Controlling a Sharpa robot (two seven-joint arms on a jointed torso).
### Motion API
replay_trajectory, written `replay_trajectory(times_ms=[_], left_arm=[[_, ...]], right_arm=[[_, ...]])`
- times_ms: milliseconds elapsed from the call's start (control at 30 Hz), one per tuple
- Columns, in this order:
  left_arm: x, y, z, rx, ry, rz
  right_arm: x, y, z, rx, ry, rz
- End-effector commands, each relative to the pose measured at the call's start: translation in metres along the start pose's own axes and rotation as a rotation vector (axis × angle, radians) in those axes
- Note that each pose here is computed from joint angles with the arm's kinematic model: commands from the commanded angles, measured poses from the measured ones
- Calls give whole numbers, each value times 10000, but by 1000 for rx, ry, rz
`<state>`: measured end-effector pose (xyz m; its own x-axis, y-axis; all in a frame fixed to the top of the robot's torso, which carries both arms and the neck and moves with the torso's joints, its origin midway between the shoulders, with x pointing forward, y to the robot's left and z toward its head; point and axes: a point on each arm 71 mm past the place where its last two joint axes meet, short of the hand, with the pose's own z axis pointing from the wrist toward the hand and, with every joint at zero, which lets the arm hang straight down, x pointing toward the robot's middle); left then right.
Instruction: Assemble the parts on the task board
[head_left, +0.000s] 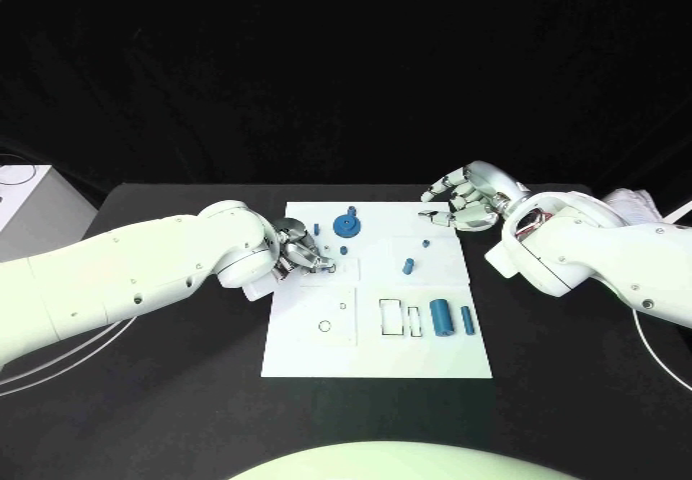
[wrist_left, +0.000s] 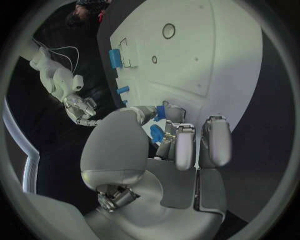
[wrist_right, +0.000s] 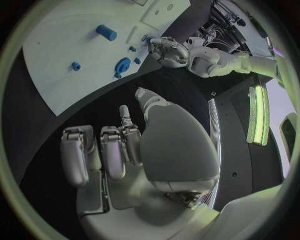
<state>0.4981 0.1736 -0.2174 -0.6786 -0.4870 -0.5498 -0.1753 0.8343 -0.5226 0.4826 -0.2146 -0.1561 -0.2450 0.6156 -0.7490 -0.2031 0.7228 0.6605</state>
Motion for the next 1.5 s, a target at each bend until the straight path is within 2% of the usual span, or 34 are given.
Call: replay_trajectory(times_ms=[33, 133, 267, 400, 533, 833, 1167, 1333, 1500], left_arm=[[-26, -80, -52, 14, 172, -2], [-125, -140, -79, 11, 211, 13], [-262, -251, -87, 4, 230, 39], [-351, -342, -80, -11, 256, 78], [-399, -435, -61, -28, 293, 151], [-422, -639, 49, -91, 332, 348], [-411, -783, 187, -143, 328, 437], [-366, -837, 227, -156, 310, 473], [-286, -829, 267, -175, 326, 510]], right_arm=[[10, 4, 3, -9, 12, -15], [9, 0, 7, -7, 12, -15], [14, 2, 13, -7, 14, -16], [21, 4, 18, -6, 17, -17], [25, 4, 22, -5, 20, -17], [40, 15, 34, -6, 22, -19], [57, 37, 54, -12, 22, -22], [60, 45, 61, -16, 18, -25], [60, 51, 70, -19, 12, -26]])
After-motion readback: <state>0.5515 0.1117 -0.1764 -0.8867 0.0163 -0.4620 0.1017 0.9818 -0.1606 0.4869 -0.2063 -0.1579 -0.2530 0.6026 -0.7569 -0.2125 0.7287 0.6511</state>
